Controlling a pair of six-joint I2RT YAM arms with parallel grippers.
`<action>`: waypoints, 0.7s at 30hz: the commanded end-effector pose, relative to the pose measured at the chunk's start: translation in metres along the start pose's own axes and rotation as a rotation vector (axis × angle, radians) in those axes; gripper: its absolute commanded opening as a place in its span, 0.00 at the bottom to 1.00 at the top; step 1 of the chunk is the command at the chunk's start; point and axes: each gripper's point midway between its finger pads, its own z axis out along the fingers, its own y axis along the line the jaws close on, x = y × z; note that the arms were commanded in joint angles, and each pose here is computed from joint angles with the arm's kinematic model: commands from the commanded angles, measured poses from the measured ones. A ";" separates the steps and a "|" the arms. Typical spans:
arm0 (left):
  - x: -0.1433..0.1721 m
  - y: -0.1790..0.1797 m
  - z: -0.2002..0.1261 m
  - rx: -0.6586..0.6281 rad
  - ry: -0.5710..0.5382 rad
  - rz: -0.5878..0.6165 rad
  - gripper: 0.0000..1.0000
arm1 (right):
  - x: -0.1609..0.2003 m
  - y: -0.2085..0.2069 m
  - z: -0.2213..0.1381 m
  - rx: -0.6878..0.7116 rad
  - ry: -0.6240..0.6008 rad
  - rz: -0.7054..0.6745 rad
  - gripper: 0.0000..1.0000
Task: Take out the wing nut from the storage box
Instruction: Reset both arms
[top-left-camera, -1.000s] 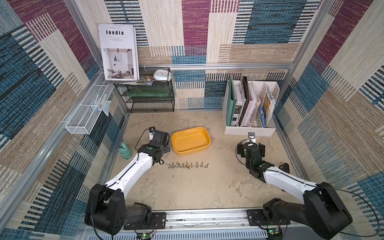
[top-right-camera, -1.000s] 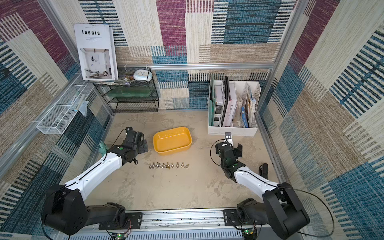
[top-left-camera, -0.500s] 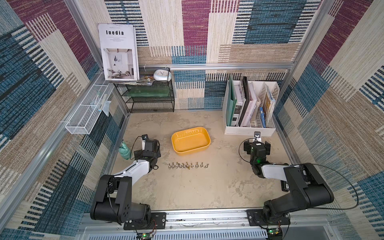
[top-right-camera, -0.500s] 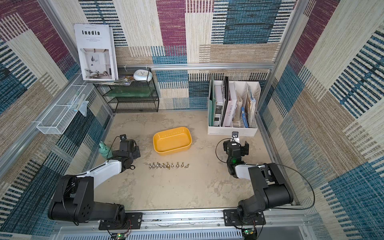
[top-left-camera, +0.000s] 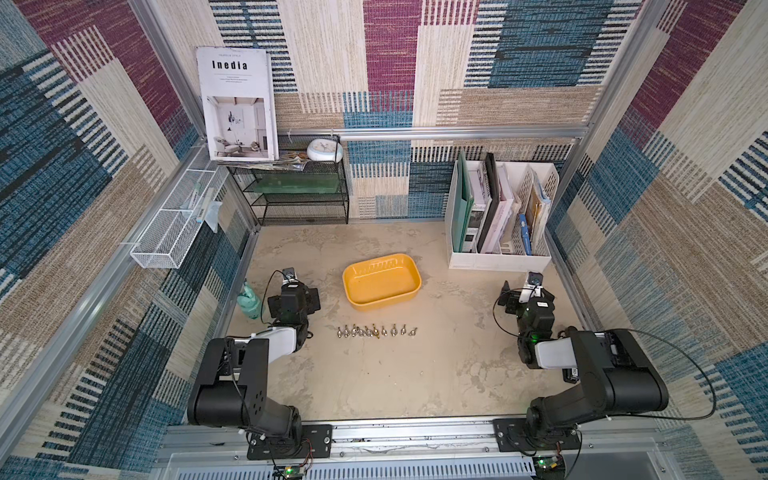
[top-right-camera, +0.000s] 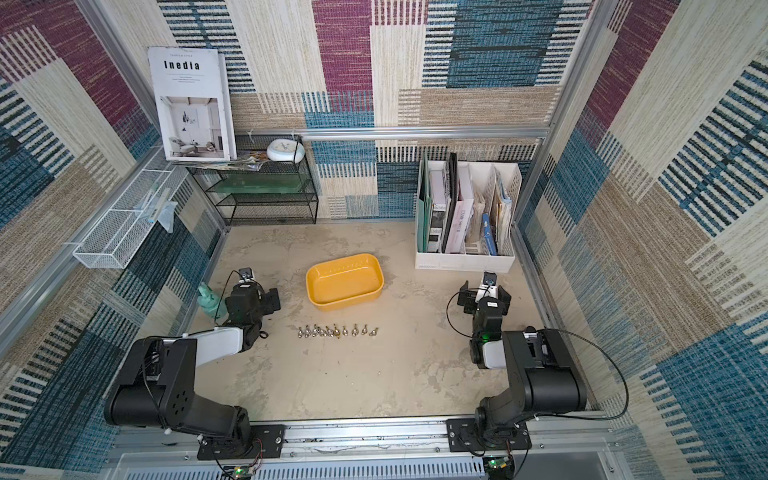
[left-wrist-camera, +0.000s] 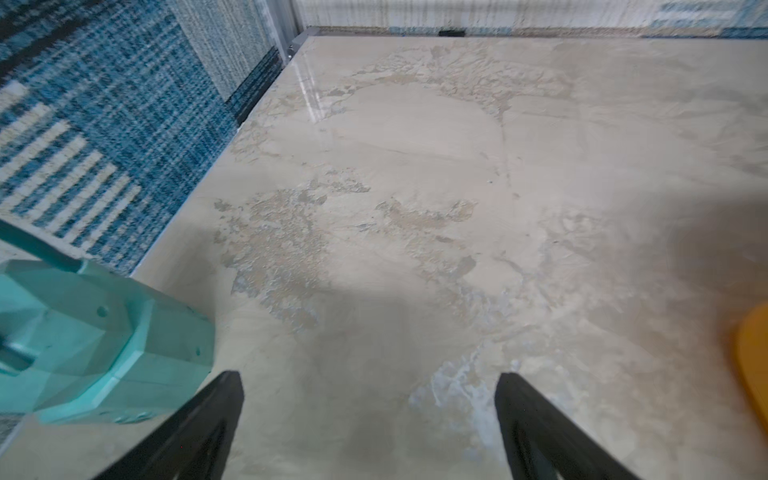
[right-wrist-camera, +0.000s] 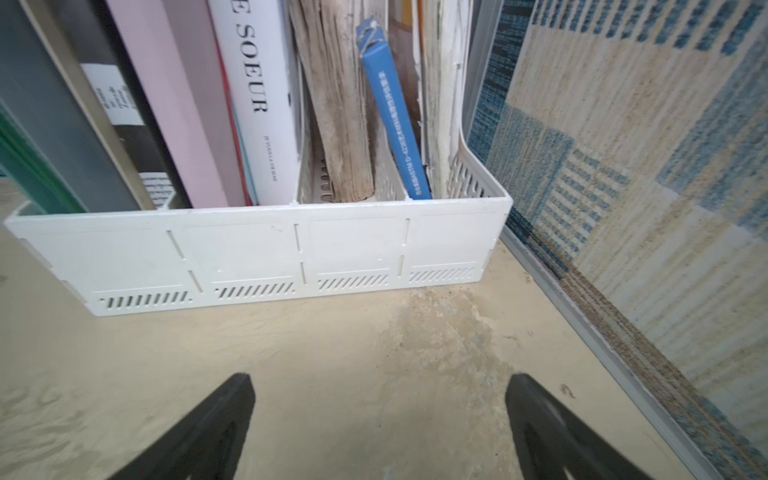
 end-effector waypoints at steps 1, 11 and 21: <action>-0.019 -0.017 -0.003 0.106 -0.102 0.014 0.99 | -0.011 0.006 -0.002 -0.041 -0.060 0.028 0.99; -0.013 -0.021 -0.003 0.138 -0.125 0.021 0.99 | -0.011 0.006 -0.001 -0.042 -0.055 0.027 0.99; -0.012 -0.022 -0.003 0.140 -0.126 0.021 0.99 | -0.011 0.006 -0.002 -0.043 -0.055 0.026 0.99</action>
